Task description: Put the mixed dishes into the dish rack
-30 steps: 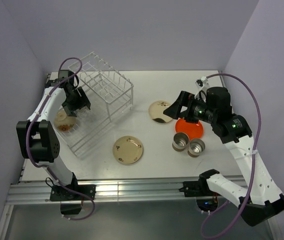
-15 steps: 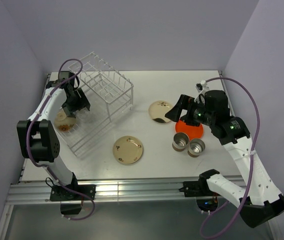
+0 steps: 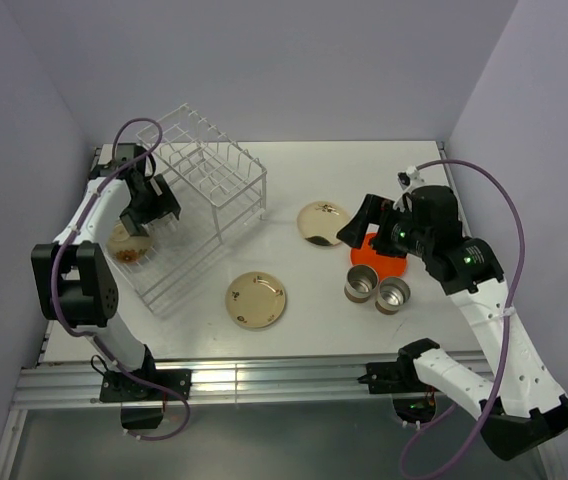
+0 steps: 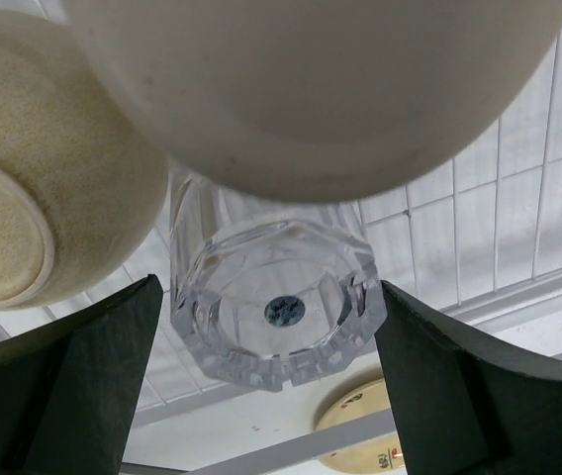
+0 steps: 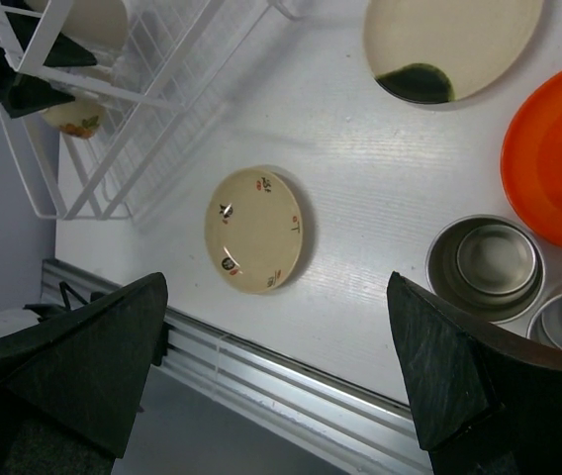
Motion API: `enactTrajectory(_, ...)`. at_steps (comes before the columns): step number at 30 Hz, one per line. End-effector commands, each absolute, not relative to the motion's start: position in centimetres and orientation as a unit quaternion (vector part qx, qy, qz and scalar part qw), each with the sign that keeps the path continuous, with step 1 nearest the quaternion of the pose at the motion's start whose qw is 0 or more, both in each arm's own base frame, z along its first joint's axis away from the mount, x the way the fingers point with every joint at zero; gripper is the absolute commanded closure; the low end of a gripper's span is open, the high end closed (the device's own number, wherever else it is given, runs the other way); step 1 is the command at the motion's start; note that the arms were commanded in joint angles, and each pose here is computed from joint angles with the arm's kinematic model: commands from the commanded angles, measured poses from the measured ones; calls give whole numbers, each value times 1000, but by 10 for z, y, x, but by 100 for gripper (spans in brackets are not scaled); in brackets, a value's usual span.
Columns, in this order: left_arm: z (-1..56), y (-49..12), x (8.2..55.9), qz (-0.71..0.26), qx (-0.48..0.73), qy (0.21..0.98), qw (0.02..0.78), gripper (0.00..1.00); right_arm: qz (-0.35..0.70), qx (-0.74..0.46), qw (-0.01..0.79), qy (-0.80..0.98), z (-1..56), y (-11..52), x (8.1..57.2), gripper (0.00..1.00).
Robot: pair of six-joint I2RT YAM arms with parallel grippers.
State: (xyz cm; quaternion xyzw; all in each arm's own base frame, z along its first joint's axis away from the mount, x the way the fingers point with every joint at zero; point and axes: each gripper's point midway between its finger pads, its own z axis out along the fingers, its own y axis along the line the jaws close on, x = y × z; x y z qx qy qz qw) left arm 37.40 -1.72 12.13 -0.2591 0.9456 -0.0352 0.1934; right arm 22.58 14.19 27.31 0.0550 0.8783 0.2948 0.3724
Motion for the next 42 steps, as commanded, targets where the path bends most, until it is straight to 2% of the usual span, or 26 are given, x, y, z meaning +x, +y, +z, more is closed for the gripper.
enactTrajectory(1,150,-12,373,-37,-252,936,241,7,262,71,383,883,267,127,224,0)
enactTrajectory(9,185,-15,353,-55,-248,927,275,7,176,139,345,911,222,96,213,1)
enactTrajectory(13,198,-18,336,-69,-251,921,291,6,165,162,329,916,203,89,202,2)
enactTrajectory(20,242,-22,305,-103,-259,889,365,7,157,192,294,923,165,86,184,16)
enactTrajectory(26,286,-47,296,-183,-225,867,406,8,77,234,322,914,163,51,182,19)
enactTrajectory(31,310,-66,297,-243,-203,849,424,9,97,223,306,920,151,63,187,25)
enactTrajectory(34,313,-75,298,-267,-187,847,420,10,72,224,307,922,148,58,199,27)
enactTrajectory(38,317,-85,290,-293,-162,841,425,11,63,190,303,932,151,62,211,38)
enactTrajectory(42,328,-98,278,-327,-120,831,434,11,68,154,306,937,150,68,222,41)
